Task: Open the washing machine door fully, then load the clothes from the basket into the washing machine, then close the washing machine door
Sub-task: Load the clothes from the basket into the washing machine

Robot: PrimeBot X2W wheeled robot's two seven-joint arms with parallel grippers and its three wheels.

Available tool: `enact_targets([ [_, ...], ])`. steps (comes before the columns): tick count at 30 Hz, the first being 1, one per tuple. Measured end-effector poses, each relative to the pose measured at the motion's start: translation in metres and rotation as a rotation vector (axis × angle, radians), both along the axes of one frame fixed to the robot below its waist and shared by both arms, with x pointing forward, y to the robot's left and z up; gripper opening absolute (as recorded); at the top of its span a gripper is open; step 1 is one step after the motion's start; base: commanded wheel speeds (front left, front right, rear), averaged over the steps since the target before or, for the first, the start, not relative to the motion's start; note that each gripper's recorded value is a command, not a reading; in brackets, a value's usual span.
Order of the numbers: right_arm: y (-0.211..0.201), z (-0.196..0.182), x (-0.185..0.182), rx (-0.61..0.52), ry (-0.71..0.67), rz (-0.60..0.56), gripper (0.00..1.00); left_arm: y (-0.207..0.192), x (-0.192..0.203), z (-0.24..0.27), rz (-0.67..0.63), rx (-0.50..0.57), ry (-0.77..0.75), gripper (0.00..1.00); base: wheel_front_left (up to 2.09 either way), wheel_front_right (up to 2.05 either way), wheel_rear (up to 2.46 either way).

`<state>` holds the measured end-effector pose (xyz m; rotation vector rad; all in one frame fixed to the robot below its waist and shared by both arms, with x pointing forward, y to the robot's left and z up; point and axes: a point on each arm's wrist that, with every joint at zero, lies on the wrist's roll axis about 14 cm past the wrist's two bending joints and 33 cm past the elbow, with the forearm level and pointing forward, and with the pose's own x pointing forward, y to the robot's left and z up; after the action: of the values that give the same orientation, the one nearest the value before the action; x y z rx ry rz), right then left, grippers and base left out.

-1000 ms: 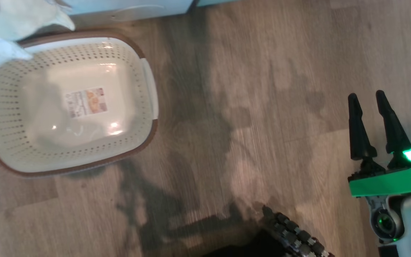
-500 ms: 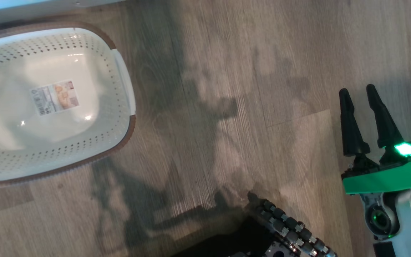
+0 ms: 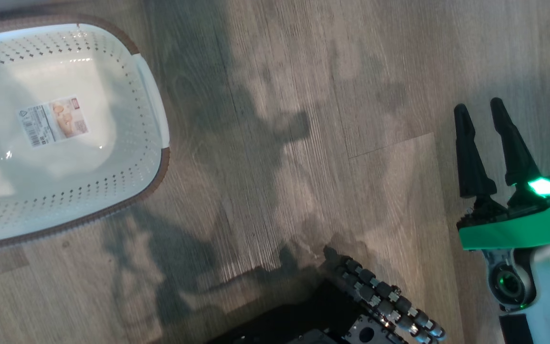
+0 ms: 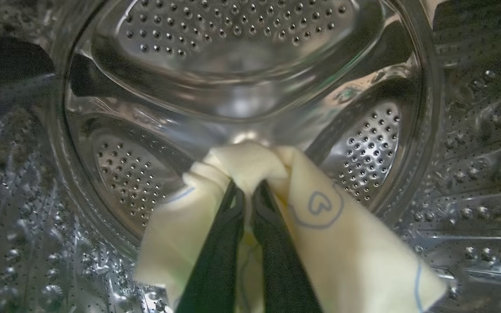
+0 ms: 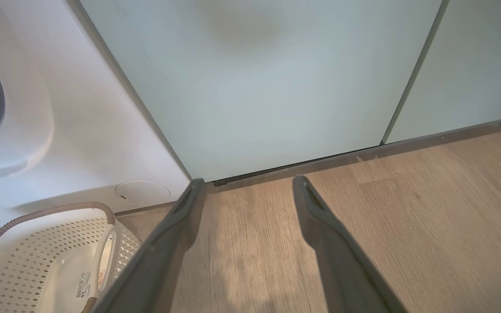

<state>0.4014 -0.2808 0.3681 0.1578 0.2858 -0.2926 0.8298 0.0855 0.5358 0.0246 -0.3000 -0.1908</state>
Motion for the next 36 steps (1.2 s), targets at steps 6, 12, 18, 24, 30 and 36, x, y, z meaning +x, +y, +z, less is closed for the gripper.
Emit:
enact_targets([
  [6, 0.002, -0.006, 0.002, 0.008, 0.008, 0.006, 1.0, 0.007, 0.006, -0.035, 0.002, 0.016, 0.098, 0.0, 0.0, 0.0, 0.0],
  [12, 0.006, -0.009, 0.006, 0.019, 0.008, 0.017, 1.0, 0.009, 0.004, -0.072, -0.003, 0.013, 0.222, 0.0, 0.0, 0.0, 0.0],
  [18, 0.007, -0.007, 0.013, 0.021, -0.01, 0.025, 1.0, 0.006, -0.001, -0.093, -0.011, 0.0, 0.299, 0.0, 0.0, 0.0, 0.0],
  [24, 0.008, -0.004, 0.016, 0.024, -0.026, 0.029, 1.0, 0.004, -0.007, -0.103, -0.017, -0.012, 0.342, 1.0, 0.0, 0.0, 0.0],
  [30, 0.005, 0.003, 0.019, 0.015, -0.048, 0.025, 1.0, 0.005, -0.016, -0.104, -0.015, -0.018, 0.354, 1.0, 0.0, 0.0, 0.0],
  [36, 0.004, 0.013, 0.022, 0.005, -0.076, 0.028, 1.0, 0.001, -0.031, -0.103, -0.021, -0.03, 0.347, 1.0, 0.0, 0.0, 0.0],
])
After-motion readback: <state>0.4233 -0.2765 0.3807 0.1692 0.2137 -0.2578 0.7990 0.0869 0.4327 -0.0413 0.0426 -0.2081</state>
